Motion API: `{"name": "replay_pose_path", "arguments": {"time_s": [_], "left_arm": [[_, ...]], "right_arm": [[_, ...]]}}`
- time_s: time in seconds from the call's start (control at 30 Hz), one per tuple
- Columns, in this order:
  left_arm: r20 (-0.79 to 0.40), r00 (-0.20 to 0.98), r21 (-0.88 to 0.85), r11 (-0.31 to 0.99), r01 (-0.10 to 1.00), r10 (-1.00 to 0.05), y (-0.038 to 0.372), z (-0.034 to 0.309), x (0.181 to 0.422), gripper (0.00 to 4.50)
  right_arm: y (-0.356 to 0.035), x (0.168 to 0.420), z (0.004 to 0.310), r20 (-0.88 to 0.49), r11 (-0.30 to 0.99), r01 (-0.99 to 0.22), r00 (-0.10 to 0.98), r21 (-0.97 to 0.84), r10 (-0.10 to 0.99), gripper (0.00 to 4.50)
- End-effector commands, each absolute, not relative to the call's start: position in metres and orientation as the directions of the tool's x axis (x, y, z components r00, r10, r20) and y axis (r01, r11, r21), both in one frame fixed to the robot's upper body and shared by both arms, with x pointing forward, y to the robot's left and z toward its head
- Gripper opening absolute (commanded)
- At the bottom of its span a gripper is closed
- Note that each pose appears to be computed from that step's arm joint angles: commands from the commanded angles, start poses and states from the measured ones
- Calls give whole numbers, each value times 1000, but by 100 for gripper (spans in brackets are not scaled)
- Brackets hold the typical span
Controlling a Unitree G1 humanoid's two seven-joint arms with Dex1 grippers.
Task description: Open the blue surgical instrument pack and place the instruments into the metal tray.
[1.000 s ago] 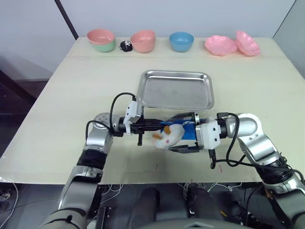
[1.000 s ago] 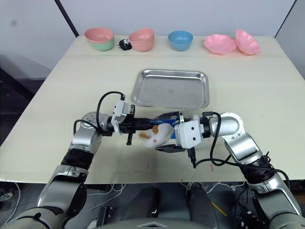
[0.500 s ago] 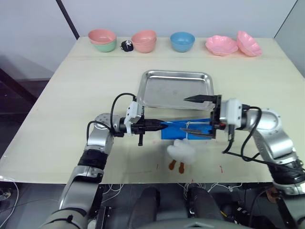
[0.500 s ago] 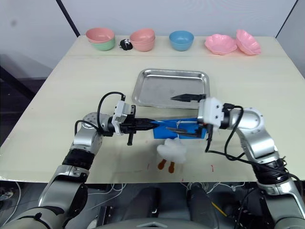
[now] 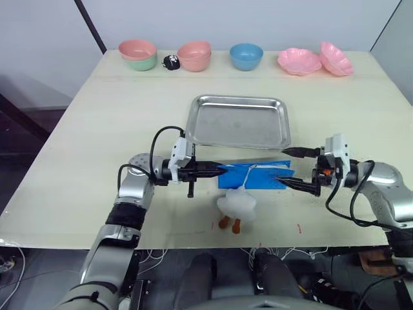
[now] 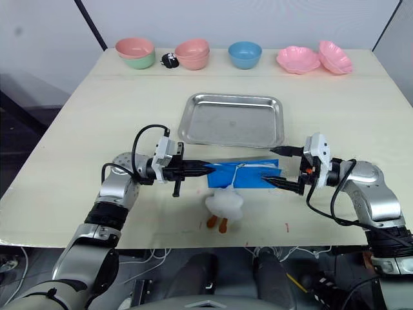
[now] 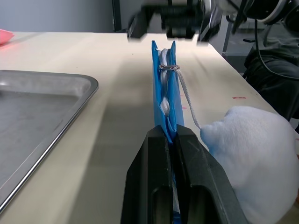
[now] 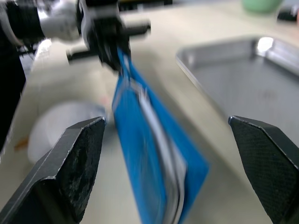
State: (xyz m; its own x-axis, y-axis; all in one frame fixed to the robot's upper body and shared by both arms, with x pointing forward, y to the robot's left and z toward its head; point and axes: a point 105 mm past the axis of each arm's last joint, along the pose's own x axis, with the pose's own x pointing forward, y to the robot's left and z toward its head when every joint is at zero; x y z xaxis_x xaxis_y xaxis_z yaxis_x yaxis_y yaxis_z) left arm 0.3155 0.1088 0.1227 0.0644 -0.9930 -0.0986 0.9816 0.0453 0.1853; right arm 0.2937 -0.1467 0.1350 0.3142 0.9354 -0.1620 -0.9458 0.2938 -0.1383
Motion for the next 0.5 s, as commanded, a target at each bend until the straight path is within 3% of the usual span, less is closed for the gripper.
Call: {"name": "replay_pose_path", "arguments": {"time_s": [0.03, 0.13, 0.2, 0.3, 0.33, 0.37, 0.47, 0.5], "left_arm": [[-114, 51, 196, 28, 980, -992, 108, 123, 314, 0], [-114, 50, 198, 26, 980, -992, 108, 124, 314, 0], [-115, 48, 198, 25, 980, -992, 108, 124, 314, 0], [-116, 48, 198, 24, 980, -992, 108, 124, 314, 0], [-116, 47, 199, 24, 980, -992, 108, 124, 315, 0], [-117, 47, 200, 23, 980, -992, 108, 124, 315, 0], [-116, 47, 202, 22, 979, -992, 108, 125, 315, 0], [-116, 47, 203, 22, 979, -992, 108, 125, 315, 0]], "right_arm": [[-141, 294, 130, -171, 264, -949, 293, -171, 941, 440], [-138, 297, 128, -167, 260, -950, 289, -174, 943, 440], [-136, 298, 129, -159, 257, -950, 286, -177, 945, 391], [-134, 300, 129, -161, 245, -952, 275, -185, 948, 285], [-133, 300, 129, -160, 241, -952, 271, -187, 949, 223], [-132, 301, 130, -154, 240, -953, 269, -187, 951, 204], [-130, 301, 131, -150, 232, -955, 260, -185, 954, 35], [-130, 301, 130, -156, 226, -956, 256, -186, 954, 26]]}}
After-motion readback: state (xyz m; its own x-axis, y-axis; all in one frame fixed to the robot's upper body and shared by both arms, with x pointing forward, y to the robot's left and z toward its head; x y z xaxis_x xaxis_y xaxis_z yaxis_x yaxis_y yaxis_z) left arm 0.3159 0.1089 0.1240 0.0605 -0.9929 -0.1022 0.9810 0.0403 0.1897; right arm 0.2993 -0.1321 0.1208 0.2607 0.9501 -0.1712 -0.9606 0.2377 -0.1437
